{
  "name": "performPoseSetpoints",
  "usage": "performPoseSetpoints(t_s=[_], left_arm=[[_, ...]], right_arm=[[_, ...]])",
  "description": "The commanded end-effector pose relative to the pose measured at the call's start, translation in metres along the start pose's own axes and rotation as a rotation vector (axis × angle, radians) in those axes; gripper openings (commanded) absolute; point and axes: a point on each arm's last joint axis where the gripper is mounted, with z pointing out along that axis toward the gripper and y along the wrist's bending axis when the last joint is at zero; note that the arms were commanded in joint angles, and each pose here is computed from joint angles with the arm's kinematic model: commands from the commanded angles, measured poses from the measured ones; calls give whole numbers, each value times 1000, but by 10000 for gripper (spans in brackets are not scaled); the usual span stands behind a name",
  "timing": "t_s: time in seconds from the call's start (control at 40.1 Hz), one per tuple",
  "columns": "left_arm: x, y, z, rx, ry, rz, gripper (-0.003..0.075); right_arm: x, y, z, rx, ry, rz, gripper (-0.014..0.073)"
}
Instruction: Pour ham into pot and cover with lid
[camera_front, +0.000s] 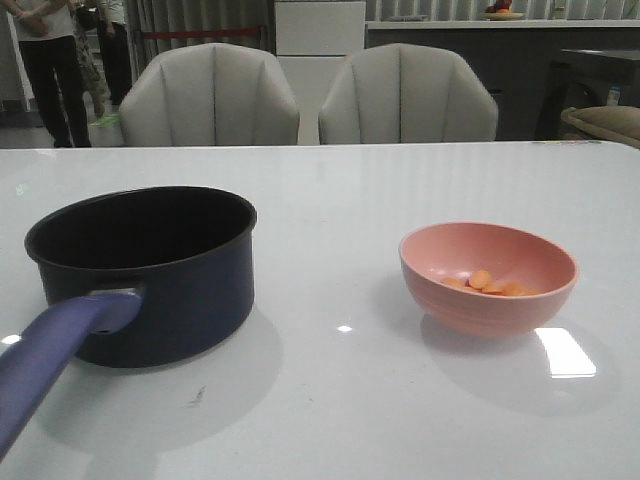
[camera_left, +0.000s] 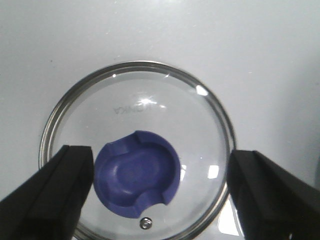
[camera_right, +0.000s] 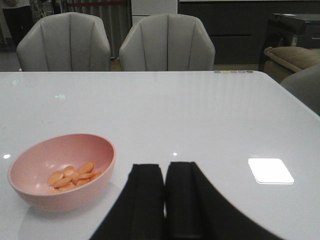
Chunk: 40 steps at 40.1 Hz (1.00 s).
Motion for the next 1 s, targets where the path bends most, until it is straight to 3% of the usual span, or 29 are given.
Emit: performPoseSetpoints(t_s=[0.0, 0.299, 0.548, 0.772, 0.972], left_arm=[[-3, -18, -38, 26, -143, 52, 573], [53, -58, -129, 130, -525, 193, 573], [142, -51, -199, 238, -868, 252, 572], [211, -30, -198, 273, -1049, 224, 572], [244, -24, -168, 313, -1085, 224, 572]], right_arm=[[-10, 0, -2, 2, -103, -16, 165], [-10, 0, -2, 2, -103, -16, 165], [-10, 0, -2, 2, -103, -16, 165], [-10, 0, -2, 2, -103, -16, 165], [-10, 0, -2, 2, -102, -16, 165]])
